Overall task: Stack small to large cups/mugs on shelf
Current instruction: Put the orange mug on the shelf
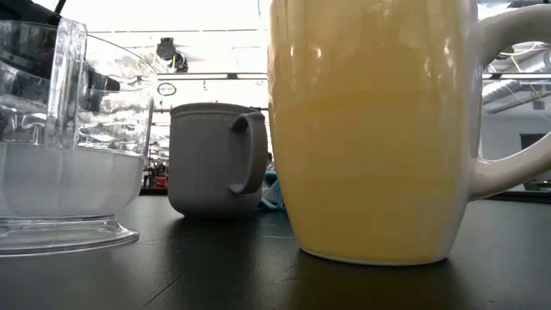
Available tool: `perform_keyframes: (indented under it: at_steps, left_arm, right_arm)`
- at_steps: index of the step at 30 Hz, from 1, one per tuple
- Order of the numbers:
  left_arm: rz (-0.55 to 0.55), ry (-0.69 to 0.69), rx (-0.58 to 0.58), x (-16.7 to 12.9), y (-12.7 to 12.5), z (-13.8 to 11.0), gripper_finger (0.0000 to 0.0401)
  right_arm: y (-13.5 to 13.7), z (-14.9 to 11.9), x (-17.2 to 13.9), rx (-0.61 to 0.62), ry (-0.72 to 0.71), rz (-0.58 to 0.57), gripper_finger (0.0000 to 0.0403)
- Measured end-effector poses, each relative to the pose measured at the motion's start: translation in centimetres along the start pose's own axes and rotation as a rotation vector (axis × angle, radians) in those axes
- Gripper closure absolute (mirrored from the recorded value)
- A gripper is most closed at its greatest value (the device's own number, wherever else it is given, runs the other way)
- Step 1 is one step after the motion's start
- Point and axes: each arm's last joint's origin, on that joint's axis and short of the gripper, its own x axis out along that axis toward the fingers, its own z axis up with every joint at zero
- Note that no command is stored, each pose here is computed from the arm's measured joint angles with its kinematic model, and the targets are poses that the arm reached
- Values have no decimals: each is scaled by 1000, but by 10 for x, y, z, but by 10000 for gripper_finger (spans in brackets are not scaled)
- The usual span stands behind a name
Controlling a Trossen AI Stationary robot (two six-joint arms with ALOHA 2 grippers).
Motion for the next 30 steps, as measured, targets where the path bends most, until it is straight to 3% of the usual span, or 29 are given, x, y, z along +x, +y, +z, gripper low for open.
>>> perform_keyframes:
  at_steps: [18, 30]
  left_arm:
    - [-2, 0, -3, 0, 0, 0, 370]
    - [-2, 0, -4, 0, 0, 0, 370]
  right_arm:
    - [-2, 0, 7, -54, 1, -11, 209]
    - [-2, 0, 7, -87, -10, -31, 260]
